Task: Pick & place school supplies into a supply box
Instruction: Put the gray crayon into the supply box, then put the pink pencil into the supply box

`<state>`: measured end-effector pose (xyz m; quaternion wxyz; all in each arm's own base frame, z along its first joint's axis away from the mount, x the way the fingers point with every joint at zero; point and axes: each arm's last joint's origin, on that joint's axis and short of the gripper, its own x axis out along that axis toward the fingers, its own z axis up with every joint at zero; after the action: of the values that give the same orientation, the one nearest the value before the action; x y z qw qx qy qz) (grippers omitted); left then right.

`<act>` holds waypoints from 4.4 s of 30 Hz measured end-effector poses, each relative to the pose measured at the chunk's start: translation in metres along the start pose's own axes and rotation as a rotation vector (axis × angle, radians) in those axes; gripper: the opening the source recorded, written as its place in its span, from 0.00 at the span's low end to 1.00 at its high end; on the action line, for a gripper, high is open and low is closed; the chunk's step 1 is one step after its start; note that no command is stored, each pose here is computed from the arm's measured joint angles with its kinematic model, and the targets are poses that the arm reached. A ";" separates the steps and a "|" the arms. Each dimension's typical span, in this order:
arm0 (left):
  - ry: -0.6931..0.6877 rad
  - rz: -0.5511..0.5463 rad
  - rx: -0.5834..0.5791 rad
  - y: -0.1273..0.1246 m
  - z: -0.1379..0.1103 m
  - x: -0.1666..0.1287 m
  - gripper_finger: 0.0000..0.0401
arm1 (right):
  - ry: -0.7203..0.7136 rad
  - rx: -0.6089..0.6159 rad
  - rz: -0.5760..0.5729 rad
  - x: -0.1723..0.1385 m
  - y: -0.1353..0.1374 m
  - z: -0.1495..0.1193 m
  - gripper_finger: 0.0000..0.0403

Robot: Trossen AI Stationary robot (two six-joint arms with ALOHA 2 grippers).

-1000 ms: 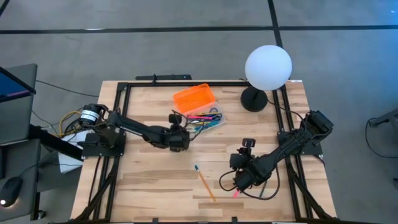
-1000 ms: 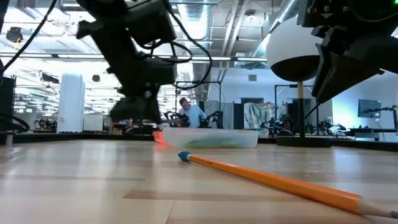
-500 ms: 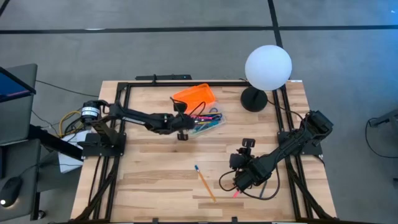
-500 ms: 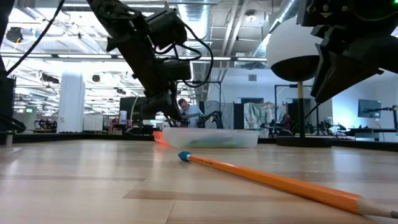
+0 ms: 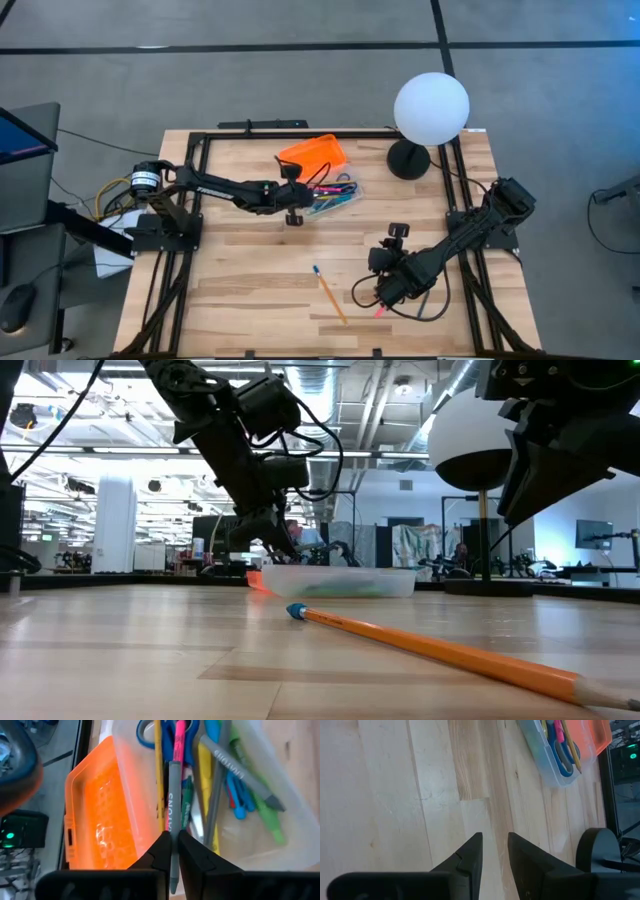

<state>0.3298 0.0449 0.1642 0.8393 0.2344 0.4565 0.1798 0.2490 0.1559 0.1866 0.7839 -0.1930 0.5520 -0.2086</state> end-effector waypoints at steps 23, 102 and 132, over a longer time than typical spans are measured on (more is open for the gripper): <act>0.006 -0.124 -0.010 -0.020 0.000 -0.009 0.34 | 0.027 -0.024 0.128 0.007 0.016 -0.014 0.21; 0.099 -0.101 0.086 -0.084 -0.006 -0.055 0.34 | 0.216 -0.197 0.591 0.087 -0.014 0.023 0.04; -0.016 0.053 -0.125 -0.039 -0.007 -0.152 0.34 | 0.136 -0.260 0.573 0.092 -0.017 0.029 0.01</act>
<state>0.2484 -0.0642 0.2427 0.8507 0.1950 0.4314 0.2284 0.3023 0.0937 0.1325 0.7408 -0.1136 0.6571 0.0805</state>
